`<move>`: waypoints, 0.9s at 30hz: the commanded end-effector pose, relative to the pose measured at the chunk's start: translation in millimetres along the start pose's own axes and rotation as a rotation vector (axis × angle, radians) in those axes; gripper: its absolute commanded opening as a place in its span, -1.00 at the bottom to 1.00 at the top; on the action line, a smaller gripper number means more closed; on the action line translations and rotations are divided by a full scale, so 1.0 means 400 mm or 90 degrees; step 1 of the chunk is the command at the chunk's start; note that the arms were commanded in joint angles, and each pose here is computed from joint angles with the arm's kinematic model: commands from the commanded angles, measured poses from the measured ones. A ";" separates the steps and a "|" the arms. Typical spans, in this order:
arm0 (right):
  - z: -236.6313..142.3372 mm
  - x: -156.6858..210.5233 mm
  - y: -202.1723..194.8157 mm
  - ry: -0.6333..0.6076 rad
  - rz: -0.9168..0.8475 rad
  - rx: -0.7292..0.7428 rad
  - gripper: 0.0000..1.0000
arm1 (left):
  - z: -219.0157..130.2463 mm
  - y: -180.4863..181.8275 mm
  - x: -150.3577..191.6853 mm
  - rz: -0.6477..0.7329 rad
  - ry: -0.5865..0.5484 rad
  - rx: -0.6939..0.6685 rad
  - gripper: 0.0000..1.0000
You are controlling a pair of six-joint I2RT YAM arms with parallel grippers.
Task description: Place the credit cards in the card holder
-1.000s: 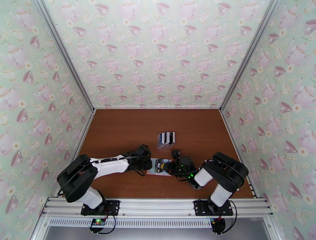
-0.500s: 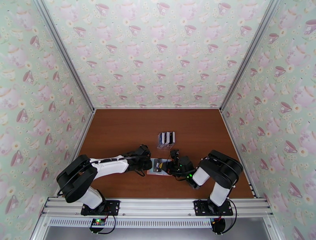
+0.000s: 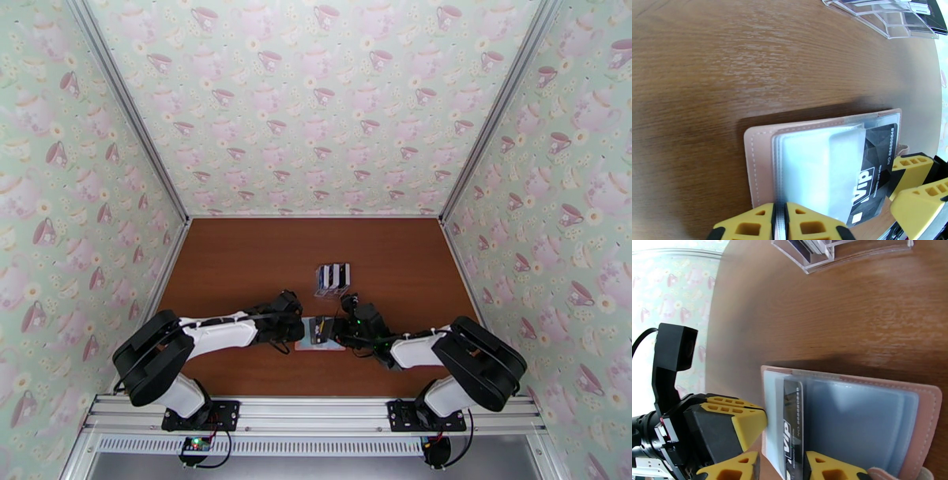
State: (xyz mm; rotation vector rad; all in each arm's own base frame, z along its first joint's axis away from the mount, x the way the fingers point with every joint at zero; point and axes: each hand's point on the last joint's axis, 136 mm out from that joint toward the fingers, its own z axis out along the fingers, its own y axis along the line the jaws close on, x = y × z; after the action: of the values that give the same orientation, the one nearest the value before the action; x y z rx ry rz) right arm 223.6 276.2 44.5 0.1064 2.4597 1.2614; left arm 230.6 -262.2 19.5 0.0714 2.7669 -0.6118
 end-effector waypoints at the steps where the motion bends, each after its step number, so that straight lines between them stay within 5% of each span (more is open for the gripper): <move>1: 0.002 0.016 -0.027 0.021 -0.013 0.049 -0.31 | 0.005 0.058 0.067 -0.004 0.057 -0.060 -0.69; 27: 0.048 0.022 0.019 0.068 -0.060 0.070 -0.39 | 0.008 0.045 0.058 0.001 0.052 -0.055 -0.76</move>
State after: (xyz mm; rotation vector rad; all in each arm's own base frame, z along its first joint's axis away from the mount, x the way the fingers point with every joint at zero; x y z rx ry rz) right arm 220.4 292.1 38.1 -0.0123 2.5817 1.1434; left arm 226.1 -261.2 17.8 0.0806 2.7827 -0.5985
